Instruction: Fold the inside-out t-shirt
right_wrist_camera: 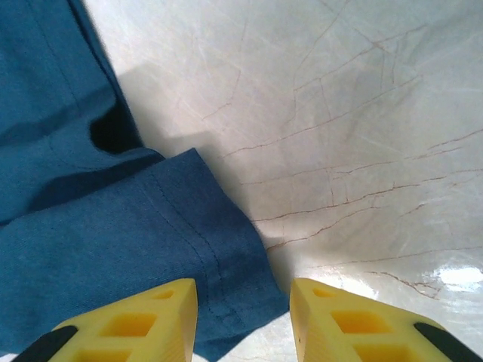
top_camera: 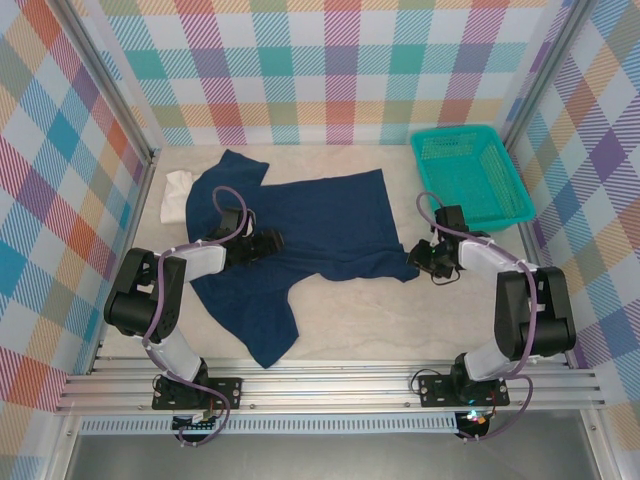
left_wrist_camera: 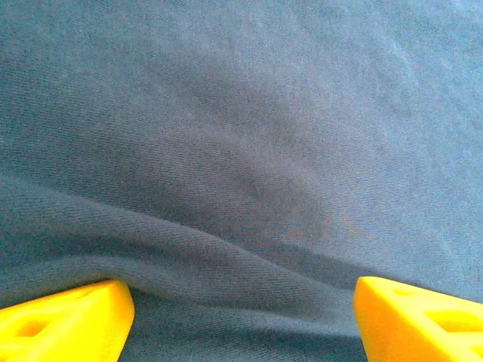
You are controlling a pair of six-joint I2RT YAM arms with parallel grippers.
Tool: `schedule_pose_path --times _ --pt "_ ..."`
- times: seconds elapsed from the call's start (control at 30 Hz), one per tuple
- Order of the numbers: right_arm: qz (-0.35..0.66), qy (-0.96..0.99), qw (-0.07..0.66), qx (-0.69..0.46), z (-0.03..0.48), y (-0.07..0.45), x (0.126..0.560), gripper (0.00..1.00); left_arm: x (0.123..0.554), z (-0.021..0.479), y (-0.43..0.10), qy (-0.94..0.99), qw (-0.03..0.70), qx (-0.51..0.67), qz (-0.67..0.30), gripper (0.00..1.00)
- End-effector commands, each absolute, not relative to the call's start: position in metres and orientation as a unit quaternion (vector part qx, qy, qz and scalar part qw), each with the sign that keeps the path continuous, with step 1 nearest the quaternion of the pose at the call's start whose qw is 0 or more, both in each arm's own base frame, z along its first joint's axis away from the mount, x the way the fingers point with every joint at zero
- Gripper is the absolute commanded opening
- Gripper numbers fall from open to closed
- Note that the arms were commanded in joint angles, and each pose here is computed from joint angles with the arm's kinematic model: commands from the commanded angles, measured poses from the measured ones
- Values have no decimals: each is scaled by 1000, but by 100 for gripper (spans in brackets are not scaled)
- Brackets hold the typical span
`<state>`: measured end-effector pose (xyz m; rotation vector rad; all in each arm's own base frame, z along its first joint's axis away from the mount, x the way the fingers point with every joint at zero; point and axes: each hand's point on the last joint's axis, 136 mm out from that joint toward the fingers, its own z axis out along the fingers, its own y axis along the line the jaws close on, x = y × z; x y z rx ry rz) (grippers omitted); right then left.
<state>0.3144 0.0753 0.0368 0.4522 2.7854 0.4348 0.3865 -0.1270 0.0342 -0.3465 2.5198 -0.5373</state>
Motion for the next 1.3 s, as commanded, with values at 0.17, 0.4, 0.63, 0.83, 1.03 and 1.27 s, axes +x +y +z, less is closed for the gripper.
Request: schedule_pose_path --times 0.17,0.4,0.63,0.83,1.03,1.27 --pt "147 972 123 138 22 86 311 35 334 -21 -110 966 160 -143 -144 79" --pt "156 970 131 131 27 90 315 21 333 -21 -110 966 160 -143 -144 79" --pt "145 966 184 112 65 83 321 4 334 -20 -110 966 161 -143 -144 79" --pt "163 956 239 50 120 94 323 3 333 -21 -111 966 161 -142 -145 79" --pt "150 958 242 -32 140 116 310 3 334 -21 -111 965 162 -143 -147 79" --pt "131 970 202 -31 127 118 275 4 334 -15 -113 964 163 -142 -154 79"
